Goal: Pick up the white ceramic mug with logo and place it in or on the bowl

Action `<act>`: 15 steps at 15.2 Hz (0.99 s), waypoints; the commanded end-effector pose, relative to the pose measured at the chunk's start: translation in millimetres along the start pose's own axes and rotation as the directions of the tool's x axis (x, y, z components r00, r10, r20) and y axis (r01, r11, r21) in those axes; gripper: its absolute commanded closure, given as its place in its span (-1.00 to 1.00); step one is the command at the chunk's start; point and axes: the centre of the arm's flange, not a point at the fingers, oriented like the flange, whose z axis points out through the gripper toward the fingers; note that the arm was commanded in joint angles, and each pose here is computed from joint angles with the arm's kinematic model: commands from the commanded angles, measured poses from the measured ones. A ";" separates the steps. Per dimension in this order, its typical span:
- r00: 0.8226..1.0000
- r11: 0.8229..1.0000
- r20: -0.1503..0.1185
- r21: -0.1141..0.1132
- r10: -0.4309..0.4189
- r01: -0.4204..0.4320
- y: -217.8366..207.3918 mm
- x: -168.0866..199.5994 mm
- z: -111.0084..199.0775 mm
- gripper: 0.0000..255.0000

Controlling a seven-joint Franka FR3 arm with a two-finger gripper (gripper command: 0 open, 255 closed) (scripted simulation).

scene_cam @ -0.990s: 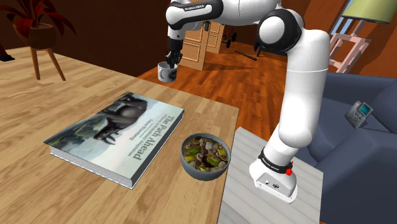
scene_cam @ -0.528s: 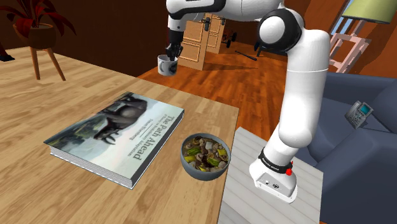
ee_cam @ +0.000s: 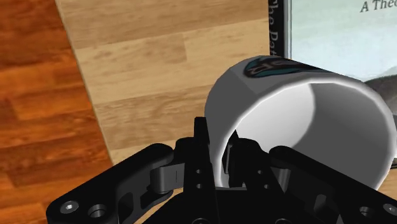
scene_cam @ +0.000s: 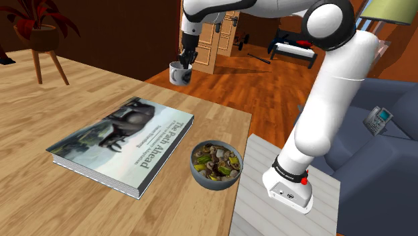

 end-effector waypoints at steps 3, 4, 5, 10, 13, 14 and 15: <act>1.000 1.000 0.000 0.000 0.000 0.000 -31.9 -42.8 -1.9 1.00; 1.000 1.000 0.000 0.000 0.000 0.000 -40.0 -53.2 -2.1 1.00; 1.000 1.000 0.000 0.000 0.000 0.000 -48.1 -63.6 -2.2 1.00; 1.000 1.000 0.000 0.000 0.000 0.000 -88.5 -115.8 -2.8 1.00; 1.000 1.000 0.000 0.000 0.000 0.000 -112.8 -147.0 -3.1 1.00; 1.000 1.000 0.000 0.000 0.000 0.000 -120.9 -157.5 -3.2 1.00; 1.000 1.000 0.000 0.000 0.000 0.000 -129.0 -167.9 -3.3 1.00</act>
